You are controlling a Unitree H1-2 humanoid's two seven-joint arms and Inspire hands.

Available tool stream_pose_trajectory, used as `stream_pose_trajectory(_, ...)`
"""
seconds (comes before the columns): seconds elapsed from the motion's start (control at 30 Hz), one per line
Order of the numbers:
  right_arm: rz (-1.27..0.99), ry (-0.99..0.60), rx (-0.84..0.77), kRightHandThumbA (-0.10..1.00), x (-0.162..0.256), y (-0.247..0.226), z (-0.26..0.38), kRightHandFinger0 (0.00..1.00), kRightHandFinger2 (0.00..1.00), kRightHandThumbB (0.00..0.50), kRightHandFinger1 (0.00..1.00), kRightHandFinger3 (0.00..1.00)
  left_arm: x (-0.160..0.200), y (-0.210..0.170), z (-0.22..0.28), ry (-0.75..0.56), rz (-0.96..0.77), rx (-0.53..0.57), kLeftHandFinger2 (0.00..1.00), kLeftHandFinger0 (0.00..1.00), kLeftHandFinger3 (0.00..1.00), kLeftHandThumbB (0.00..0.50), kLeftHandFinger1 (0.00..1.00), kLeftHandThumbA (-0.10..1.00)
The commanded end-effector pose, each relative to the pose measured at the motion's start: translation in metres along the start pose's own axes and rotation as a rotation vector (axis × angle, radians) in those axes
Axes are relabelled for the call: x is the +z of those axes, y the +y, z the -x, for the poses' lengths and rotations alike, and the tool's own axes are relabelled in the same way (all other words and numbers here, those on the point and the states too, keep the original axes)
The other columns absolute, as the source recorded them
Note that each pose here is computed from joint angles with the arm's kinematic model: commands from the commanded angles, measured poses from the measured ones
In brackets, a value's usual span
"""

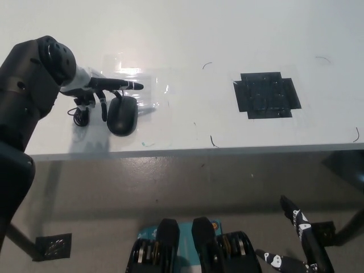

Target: The robot uses left hand to click on the left button of the black mouse, which is placed on the left area of the table

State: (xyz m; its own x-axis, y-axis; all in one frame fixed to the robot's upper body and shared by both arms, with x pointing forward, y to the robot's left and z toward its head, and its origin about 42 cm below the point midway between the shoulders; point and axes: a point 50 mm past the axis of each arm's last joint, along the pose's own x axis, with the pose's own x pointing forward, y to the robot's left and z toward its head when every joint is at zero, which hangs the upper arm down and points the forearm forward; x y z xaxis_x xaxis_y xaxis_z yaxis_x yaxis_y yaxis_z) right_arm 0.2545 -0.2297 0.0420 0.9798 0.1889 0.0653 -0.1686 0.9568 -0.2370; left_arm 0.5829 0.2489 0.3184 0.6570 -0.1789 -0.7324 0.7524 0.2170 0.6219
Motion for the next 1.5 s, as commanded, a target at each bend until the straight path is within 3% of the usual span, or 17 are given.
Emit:
stream_pose_trajectory(0.0, 0.032, -0.063, 0.012, 1.0, 0.013, -0.006, -0.008, 1.0, 1.0, 0.162, 1.0, 1.0, -0.001, 0.009, 0.006, -0.001, -0.006, 0.031, 0.41, 0.0, 1.0, 0.317, 0.02, 1.0)
stream_pose_trajectory(0.27, 0.036, -0.058, 0.012, 1.0, 0.014, -0.007, -0.009, 1.0, 1.0, 0.168, 1.0, 1.0, -0.004, 0.008, 0.006, 0.02, -0.01, 0.037, 0.26, 0.0, 1.0, 0.298, 0.0, 1.0)
stream_pose_trajectory(0.43, 0.031, -0.061, 0.014, 1.0, 0.013, -0.006, -0.009, 1.0, 1.0, 0.16, 1.0, 1.0, 0.006, 0.028, 0.025, -0.039, -0.019, 0.052, 0.35, 0.0, 1.0, 0.339, 0.04, 1.0)
stream_pose_trajectory(0.47, 0.032, -0.061, 0.014, 1.0, 0.013, -0.006, -0.008, 1.0, 1.0, 0.154, 1.0, 1.0, 0.009, 0.032, 0.028, -0.049, 0.001, 0.068, 0.32, 0.0, 1.0, 0.343, 0.01, 1.0)
stream_pose_trajectory(0.67, 0.034, -0.056, 0.011, 1.0, 0.012, -0.007, -0.007, 1.0, 1.0, 0.166, 1.0, 1.0, 0.031, 0.098, 0.117, -0.335, 0.223, 0.179, 0.05, 0.04, 1.0, 0.38, 0.0, 1.0)
stream_pose_trajectory(0.7, 0.033, -0.054, 0.008, 1.0, 0.011, -0.007, -0.005, 1.0, 1.0, 0.165, 1.0, 1.0, 0.036, 0.107, 0.14, -0.407, 0.233, 0.204, 0.01, 0.0, 1.0, 0.341, 0.0, 1.0)
stream_pose_trajectory(0.8, 0.017, -0.051, 0.004, 1.0, 0.009, -0.007, -0.004, 1.0, 1.0, 0.164, 1.0, 1.0, 0.049, 0.117, 0.197, -0.632, 0.281, 0.221, 0.0, 0.0, 1.0, 0.311, 0.0, 1.0)
stream_pose_trajectory(0.9, 0.001, -0.043, 0.002, 1.0, 0.006, -0.006, -0.001, 1.0, 1.0, 0.168, 1.0, 1.0, 0.058, 0.112, 0.249, -0.767, 0.249, 0.334, 0.06, 0.0, 1.0, 0.385, 0.0, 1.0)
stream_pose_trajectory(0.97, -0.005, -0.033, 0.001, 1.0, 0.003, -0.004, 0.002, 1.0, 1.0, 0.177, 1.0, 1.0, 0.059, 0.096, 0.296, -0.963, 0.167, 0.417, 0.06, 0.0, 1.0, 0.364, 0.0, 1.0)
stream_pose_trajectory(1.07, 0.002, -0.028, -0.001, 1.0, 0.001, -0.003, 0.006, 1.0, 1.0, 0.151, 1.0, 1.0, 0.047, 0.074, 0.326, -1.115, 0.114, 0.432, 0.0, 0.0, 1.0, 0.45, 0.0, 1.0)
stream_pose_trajectory(1.13, 0.009, -0.023, -0.001, 1.0, 0.0, -0.004, 0.008, 1.0, 1.0, 0.143, 1.0, 1.0, 0.037, 0.035, 0.356, -1.234, 0.04, 0.413, 0.0, 0.0, 1.0, 0.455, 0.0, 1.0)
stream_pose_trajectory(1.23, -0.005, -0.013, -0.002, 1.0, -0.003, -0.002, 0.013, 1.0, 1.0, 0.149, 1.0, 1.0, 0.011, -0.027, 0.371, -1.328, 0.02, 0.499, 0.0, 0.0, 1.0, 0.443, 0.0, 1.0)
stream_pose_trajectory(1.27, -0.006, -0.009, 0.001, 1.0, -0.005, -0.002, 0.015, 1.0, 1.0, 0.148, 1.0, 1.0, 0.003, -0.053, 0.369, -1.396, 0.058, 0.506, 0.0, 0.0, 1.0, 0.38, 0.0, 1.0)
stream_pose_trajectory(1.37, -0.006, 0.002, 0.005, 1.0, -0.008, 0.001, 0.019, 1.0, 1.0, 0.148, 1.0, 1.0, -0.007, -0.116, 0.361, -1.479, 0.197, 0.512, 0.0, 0.0, 1.0, 0.343, 0.0, 1.0)
stream_pose_trajectory(1.4, -0.01, 0.006, 0.003, 1.0, -0.009, 0.002, 0.019, 1.0, 1.0, 0.151, 1.0, 1.0, -0.014, -0.139, 0.349, -1.553, 0.243, 0.442, 0.32, 0.18, 1.0, 0.297, 0.22, 1.0)
stream_pose_trajectory(1.43, -0.012, 0.006, -0.001, 1.0, -0.009, 0.002, 0.019, 1.0, 1.0, 0.158, 1.0, 1.0, -0.018, -0.161, 0.337, -1.581, 0.28, 0.417, 0.59, 0.58, 1.0, 0.369, 0.58, 1.0)
stream_pose_trajectory(1.47, -0.013, 0.008, -0.004, 1.0, -0.01, 0.003, 0.02, 1.0, 1.0, 0.158, 1.0, 1.0, -0.023, -0.194, 0.323, -1.605, 0.31, 0.427, 0.99, 1.0, 1.0, 0.469, 0.95, 1.0)
